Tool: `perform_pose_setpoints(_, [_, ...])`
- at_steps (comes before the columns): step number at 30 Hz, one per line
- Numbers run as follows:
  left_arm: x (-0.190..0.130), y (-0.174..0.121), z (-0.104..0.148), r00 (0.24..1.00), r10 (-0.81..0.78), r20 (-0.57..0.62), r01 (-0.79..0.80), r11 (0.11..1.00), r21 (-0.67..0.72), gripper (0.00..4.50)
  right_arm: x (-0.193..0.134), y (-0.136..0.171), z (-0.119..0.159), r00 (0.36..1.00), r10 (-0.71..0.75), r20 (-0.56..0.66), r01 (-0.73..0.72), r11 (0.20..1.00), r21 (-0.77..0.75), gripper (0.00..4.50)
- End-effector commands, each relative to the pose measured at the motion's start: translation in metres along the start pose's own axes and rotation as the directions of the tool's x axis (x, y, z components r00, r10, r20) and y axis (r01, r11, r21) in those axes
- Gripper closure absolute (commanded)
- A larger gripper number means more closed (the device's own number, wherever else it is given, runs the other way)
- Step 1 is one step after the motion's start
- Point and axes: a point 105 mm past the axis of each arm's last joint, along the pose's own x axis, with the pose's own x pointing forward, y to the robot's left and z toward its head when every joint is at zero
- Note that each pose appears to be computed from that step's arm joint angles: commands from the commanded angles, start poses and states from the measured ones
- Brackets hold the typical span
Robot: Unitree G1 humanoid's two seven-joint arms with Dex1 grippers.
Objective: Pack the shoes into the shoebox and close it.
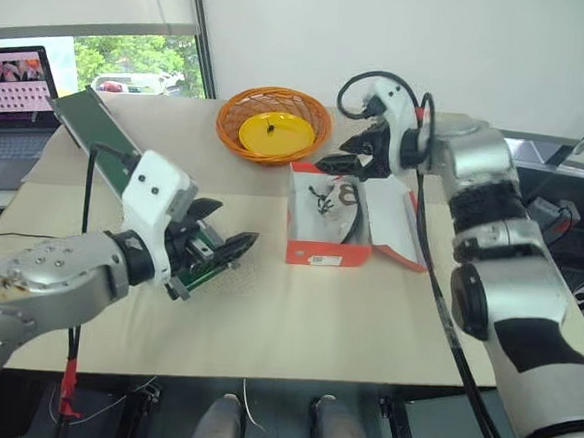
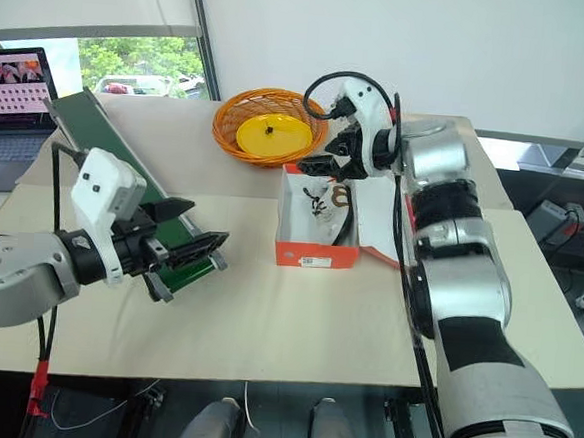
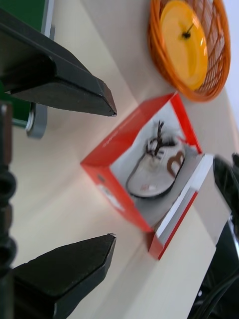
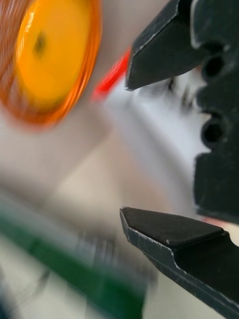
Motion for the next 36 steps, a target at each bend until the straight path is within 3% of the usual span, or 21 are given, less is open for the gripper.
perform_pose_setpoints(1, [0.007, 0.038, 0.012, 0.978, 0.206, 0.037, -0.206, 0.979, -0.006, 0.48, -0.015, 0.038, 0.027, 0.978, 0.13, 0.162, -0.125, 0.991, -0.043, 0.08])
perform_pose_setpoints(7, [0.014, 0.067, 0.014, 0.918, 0.394, 0.042, -0.395, 0.919, 0.018, 0.48, -0.023, 0.062, 0.022, 0.941, 0.164, 0.296, -0.153, 0.986, -0.058, 0.08])
perform_pose_setpoints(17, [0.003, 0.111, 0.005, 0.69, 0.722, 0.056, -0.715, 0.691, -0.106, 0.48, -0.018, 0.089, 0.016, 0.915, 0.273, 0.297, -0.246, 0.961, -0.127, 0.08])
perform_pose_setpoints(19, [0.004, 0.112, 0.005, 0.666, 0.743, 0.063, -0.737, 0.669, -0.098, 0.24, -0.018, 0.09, 0.016, 0.911, 0.283, 0.299, -0.255, 0.958, -0.13, 0.02])
perform_pose_setpoints(28, [-0.002, 0.127, 0.005, 0.538, 0.841, 0.06, -0.828, 0.54, -0.149, 0.24, -0.013, 0.086, 0.017, 0.914, 0.259, 0.312, -0.227, 0.964, -0.136, 0.02])
perform_pose_setpoints(36, [0.004, 0.144, -0.018, 0.424, 0.905, -0.029, -0.881, 0.405, -0.243, 0.24, -0.002, 0.076, 0.001, 0.942, 0.216, 0.257, -0.175, 0.969, -0.172, 0.02])
